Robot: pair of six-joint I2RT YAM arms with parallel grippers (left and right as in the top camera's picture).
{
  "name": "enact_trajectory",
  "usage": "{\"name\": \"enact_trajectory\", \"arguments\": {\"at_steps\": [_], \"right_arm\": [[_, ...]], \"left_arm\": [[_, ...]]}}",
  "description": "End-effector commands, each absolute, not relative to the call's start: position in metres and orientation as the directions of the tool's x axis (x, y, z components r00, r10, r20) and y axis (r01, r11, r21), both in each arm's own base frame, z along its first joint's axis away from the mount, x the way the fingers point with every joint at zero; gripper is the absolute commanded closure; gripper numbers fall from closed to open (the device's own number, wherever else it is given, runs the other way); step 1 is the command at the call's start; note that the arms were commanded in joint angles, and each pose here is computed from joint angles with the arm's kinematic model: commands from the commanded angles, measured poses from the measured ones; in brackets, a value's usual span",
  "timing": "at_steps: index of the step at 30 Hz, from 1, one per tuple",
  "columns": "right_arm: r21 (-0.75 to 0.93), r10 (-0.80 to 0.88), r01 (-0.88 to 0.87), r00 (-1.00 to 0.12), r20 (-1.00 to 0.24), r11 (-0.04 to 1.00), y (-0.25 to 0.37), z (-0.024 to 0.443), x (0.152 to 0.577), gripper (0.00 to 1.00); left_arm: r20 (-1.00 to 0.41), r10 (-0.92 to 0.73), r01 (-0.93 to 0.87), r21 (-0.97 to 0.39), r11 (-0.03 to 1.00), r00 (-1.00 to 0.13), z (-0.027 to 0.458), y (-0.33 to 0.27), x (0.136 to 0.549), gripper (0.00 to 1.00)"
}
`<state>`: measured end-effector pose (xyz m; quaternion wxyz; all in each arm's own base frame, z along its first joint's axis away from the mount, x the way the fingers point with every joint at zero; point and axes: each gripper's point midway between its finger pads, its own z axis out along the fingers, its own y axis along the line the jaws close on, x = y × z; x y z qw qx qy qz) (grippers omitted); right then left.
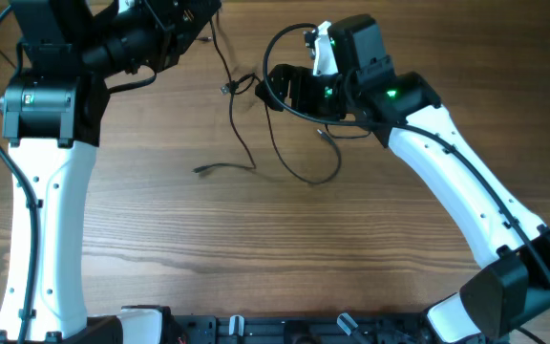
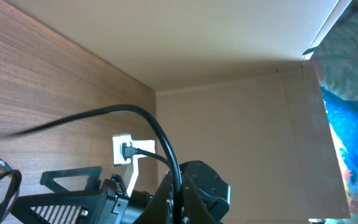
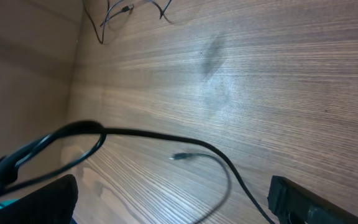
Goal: Untangle cables
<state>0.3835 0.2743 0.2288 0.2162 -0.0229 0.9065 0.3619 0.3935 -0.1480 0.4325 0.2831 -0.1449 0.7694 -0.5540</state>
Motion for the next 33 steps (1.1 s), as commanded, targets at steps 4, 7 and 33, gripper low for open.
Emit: {"name": "enact_trajectory", "arguments": {"at_steps": [4, 7, 33], "right_arm": [[0.689, 0.218, -0.094, -0.91, -0.351, 0.718, 0.297, 0.224, 0.388, 0.0], [0.687, 0.301, -0.016, -0.892, -0.339, 0.726, 0.304, 0.222, 0.39, 0.0], [0.355, 0.591, 0.495, -0.485, -0.645, 0.793, 0.121, 0.266, 0.372, 0.0]], "left_arm": [[-0.229, -0.53, 0.077, -0.953, 0.294, -0.816, 0.445, -0.158, 0.382, 0.96], [-0.2, -0.538, 0.052, -0.959, 0.278, -0.819, 0.445, -0.158, 0.382, 0.96], [-0.273, -0.88, -0.492, -0.746, 0.449, -0.389, 0.352, -0.023, 0.406, 0.96]]}}
